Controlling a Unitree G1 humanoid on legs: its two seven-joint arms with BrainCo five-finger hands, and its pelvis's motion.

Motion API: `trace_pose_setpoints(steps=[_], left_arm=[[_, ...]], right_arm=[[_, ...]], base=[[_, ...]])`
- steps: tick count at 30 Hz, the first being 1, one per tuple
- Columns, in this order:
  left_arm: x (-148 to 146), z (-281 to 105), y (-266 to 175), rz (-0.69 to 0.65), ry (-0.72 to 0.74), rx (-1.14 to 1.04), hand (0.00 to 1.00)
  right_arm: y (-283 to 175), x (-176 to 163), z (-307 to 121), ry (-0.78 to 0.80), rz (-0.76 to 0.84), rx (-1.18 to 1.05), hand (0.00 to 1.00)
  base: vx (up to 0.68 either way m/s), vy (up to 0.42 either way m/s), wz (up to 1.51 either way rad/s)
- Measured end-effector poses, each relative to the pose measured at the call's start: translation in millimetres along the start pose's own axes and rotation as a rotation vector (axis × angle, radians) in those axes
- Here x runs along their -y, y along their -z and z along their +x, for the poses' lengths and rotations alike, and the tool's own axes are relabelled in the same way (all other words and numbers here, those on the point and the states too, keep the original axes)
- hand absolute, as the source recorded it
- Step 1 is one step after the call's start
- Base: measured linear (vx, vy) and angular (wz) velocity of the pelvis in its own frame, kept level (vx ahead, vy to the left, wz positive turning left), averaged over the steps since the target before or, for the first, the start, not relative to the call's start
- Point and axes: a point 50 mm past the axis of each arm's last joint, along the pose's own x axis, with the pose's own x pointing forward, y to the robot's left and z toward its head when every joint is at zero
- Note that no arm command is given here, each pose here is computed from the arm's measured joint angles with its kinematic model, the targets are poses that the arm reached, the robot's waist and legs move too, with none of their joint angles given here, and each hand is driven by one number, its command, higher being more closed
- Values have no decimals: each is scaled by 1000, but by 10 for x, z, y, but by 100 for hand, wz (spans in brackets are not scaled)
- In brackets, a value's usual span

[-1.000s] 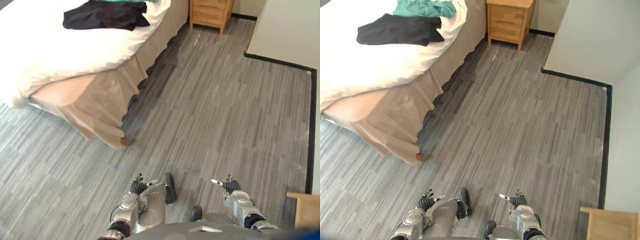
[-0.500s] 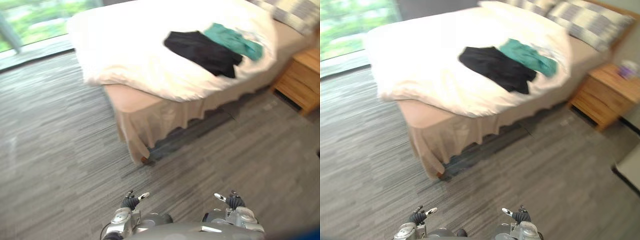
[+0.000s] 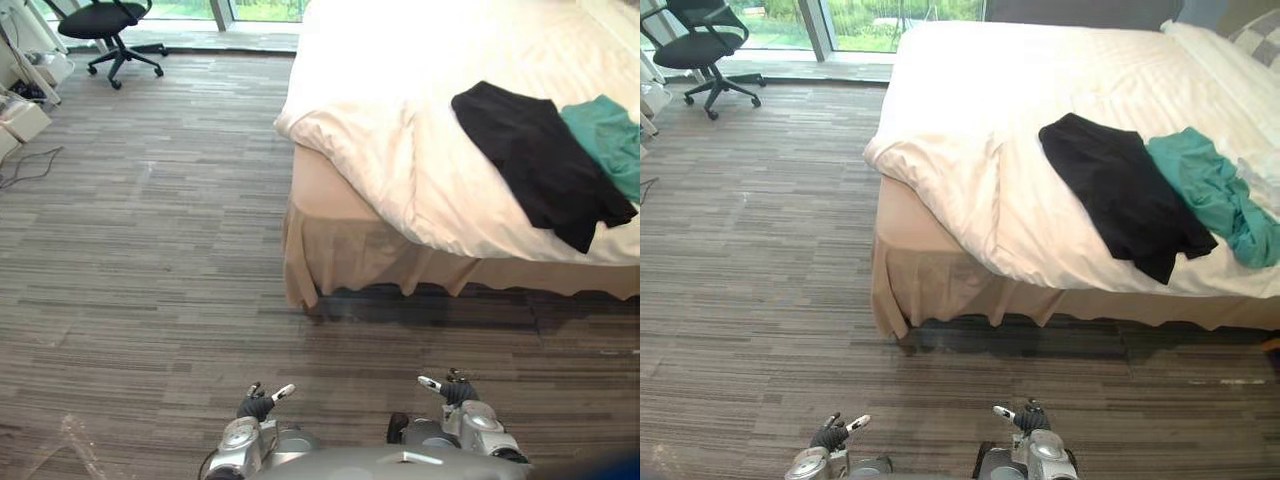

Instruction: Tidy the bed and pick cloth on bed and put in laundry

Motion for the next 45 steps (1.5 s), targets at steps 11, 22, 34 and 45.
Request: trace_pose_setpoints(steps=[11,22,34,45], left_arm=[[133,11,-145,3,36,67,0],[35,44,-258,7,24,91,0],[0,74,-296,169,47,72,0],[255,51,-255,175,107,71,0]], right_arm=[[94,152,-7,36,-16,-39,0],[84,10,-6,4,-1,-38,0],[-44,-93,1,-22,-37,17,0],[52,102,-11,31,-42,-12,0]], base=[[118,25,-21],[233,148,-37],[109,38,-29],[151,-50,2]])
